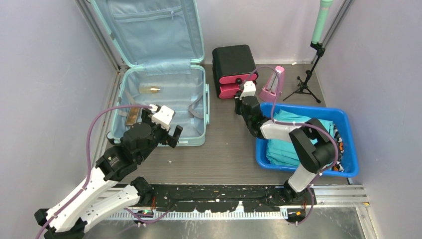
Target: Open, take out, and arrange the luggage
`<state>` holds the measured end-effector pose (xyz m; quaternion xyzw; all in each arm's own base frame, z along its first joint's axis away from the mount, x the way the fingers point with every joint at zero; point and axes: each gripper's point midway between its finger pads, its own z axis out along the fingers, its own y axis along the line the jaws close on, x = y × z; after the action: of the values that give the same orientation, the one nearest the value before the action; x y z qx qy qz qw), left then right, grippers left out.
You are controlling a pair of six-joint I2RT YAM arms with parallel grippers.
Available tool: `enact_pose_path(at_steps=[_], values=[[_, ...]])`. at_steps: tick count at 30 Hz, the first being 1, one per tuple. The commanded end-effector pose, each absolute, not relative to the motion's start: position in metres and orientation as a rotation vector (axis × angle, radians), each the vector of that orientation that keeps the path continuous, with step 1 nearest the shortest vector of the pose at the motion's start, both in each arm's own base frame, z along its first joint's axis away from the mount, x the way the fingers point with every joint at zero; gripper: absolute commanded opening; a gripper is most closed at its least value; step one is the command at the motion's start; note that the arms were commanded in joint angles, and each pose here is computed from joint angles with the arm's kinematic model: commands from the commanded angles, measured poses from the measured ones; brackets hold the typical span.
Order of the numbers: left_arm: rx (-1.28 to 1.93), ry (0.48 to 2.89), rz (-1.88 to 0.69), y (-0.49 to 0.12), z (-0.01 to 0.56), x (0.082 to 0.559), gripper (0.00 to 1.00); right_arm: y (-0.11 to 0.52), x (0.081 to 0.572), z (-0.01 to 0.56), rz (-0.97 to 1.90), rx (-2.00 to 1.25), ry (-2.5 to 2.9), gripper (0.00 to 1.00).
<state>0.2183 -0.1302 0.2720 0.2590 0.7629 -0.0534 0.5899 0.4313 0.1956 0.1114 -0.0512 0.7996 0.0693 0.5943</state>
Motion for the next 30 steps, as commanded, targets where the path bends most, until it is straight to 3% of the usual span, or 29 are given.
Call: enact_pose_path(at_steps=[1,7,10,14,16,17,19,22,30], values=[[0.589,1.740,-0.128,-0.133,0.280,0.223,1.00,0.191,0.426,0.149,0.160,-0.080,1.767,0.33],[0.593,1.744,-0.130,-0.134,0.280,0.222,1.00,0.195,0.435,0.177,0.168,-0.026,1.794,0.48],[0.588,1.740,-0.134,-0.133,0.281,0.222,1.00,0.192,0.442,0.208,0.212,0.196,1.816,0.48],[0.585,1.732,-0.138,-0.133,0.283,0.221,1.00,0.202,0.432,0.203,0.369,0.508,1.915,0.48],[0.583,1.729,-0.141,-0.133,0.283,0.221,1.00,0.214,0.432,0.202,0.465,0.581,1.920,0.30],[0.586,1.731,-0.141,-0.134,0.283,0.221,1.00,0.223,0.436,0.207,0.539,0.618,1.891,0.15],[0.587,1.735,-0.141,-0.134,0.283,0.221,1.00,0.229,0.443,0.212,0.612,0.690,1.841,0.06],[0.584,1.730,-0.145,-0.133,0.284,0.220,1.00,0.230,0.453,0.217,0.654,0.809,1.775,0.01],[0.569,1.712,-0.152,-0.131,0.288,0.219,1.00,0.252,0.482,0.203,0.712,0.991,1.719,0.00]])
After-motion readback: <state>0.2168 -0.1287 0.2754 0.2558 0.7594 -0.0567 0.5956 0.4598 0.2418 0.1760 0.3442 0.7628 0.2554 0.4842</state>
